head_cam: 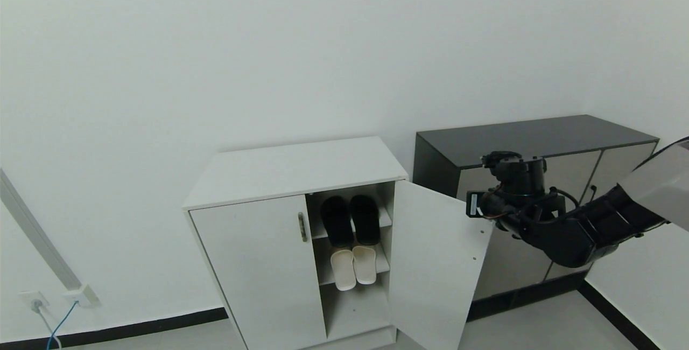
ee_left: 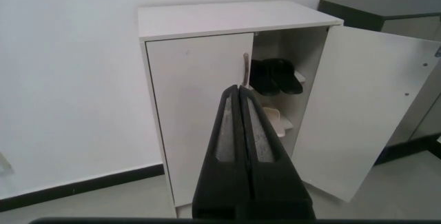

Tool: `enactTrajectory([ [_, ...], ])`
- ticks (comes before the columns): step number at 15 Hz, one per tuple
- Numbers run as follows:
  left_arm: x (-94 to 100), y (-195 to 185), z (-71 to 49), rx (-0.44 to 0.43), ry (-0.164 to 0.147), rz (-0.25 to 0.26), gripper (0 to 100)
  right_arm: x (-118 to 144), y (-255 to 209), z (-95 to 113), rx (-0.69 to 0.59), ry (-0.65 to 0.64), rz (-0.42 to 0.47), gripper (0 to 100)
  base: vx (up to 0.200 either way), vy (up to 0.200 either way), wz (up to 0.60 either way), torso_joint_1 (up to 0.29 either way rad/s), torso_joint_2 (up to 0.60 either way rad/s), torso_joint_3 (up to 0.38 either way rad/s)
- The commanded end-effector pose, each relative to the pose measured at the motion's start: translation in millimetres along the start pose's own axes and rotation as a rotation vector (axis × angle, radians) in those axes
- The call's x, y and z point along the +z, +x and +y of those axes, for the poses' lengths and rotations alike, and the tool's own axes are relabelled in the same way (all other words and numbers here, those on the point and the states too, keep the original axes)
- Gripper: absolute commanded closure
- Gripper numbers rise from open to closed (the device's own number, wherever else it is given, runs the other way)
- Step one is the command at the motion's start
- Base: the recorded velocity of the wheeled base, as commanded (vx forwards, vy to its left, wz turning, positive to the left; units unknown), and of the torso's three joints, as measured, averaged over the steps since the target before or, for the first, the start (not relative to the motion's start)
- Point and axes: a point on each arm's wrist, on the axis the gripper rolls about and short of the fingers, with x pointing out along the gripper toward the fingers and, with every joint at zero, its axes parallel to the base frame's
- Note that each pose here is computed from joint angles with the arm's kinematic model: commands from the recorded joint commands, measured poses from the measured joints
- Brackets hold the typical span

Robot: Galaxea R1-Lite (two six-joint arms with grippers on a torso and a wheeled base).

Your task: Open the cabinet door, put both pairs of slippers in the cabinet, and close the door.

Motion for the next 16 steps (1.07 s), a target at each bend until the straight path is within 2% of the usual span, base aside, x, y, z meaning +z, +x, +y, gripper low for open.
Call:
enactTrajectory([
  [1, 0.0, 0.0, 0.0, 0.0, 0.0, -0.001, 100, -8.6, 17.8, -11.3, -0.026, 0.007, 0.023, 100, 0.0, 0.0, 0.0, 0.0, 0.0, 0.0],
  [9, 0.0, 0.0, 0.0, 0.0, -0.002, -0.001, 100, -17.4, 41.3, -31.4, -0.052, 0.03, 0.043, 100, 0.0, 0.0, 0.0, 0.0, 0.0, 0.0],
  [16, 0.0, 0.0, 0.1, 0.007, -0.005, -0.001, 100, -31.1, 53.6, -36.9, -0.066, 0.028, 0.077, 100, 0.0, 0.0, 0.0, 0.0, 0.0, 0.0],
])
